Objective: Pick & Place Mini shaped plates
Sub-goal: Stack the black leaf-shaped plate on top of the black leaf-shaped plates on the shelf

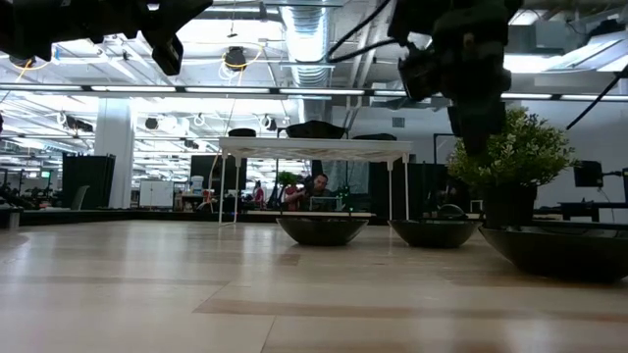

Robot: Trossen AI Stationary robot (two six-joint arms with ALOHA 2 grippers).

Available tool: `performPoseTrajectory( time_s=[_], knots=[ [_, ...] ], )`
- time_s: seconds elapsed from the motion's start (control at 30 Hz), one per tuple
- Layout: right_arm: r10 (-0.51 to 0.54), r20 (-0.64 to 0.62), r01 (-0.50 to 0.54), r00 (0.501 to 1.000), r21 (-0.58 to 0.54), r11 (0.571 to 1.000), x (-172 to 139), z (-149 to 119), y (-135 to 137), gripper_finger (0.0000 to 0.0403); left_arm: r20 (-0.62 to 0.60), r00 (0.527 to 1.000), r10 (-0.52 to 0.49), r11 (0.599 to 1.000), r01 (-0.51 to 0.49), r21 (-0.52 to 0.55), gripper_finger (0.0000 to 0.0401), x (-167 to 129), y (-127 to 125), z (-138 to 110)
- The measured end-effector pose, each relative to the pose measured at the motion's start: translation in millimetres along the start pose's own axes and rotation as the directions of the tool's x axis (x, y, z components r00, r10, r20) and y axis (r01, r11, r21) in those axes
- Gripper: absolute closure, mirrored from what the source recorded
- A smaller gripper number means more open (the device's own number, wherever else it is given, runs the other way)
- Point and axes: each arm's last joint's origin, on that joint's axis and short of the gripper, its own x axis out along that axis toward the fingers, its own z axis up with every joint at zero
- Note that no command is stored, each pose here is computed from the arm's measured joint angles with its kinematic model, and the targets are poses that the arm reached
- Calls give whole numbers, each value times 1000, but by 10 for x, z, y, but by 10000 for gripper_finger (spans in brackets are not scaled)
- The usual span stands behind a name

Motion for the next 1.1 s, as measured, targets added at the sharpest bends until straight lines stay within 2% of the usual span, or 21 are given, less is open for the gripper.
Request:
performPoseTrajectory(
  time_s=[0.2,0.53,0.7,0.93,1.1],
  knots=[
    [10,18,-11,1000,3,1000,118,-21,-48,349,4,999,-41,999,41,-1,304,-26,-17,30],
    [46,79,-46,996,0,999,270,-17,-94,349,135,989,-60,997,64,-30,304,-337,33,90],
    [51,145,-57,988,34,998,342,2,-125,349,128,990,-60,997,64,-33,304,-405,61,-3],
    [29,167,-41,985,65,997,413,-23,-174,348,71,992,-106,994,106,0,304,-428,83,-135],
    [45,190,-66,981,107,992,486,-46,-209,329,55,993,-102,995,102,8,304,-442,100,-192]
  ],
)
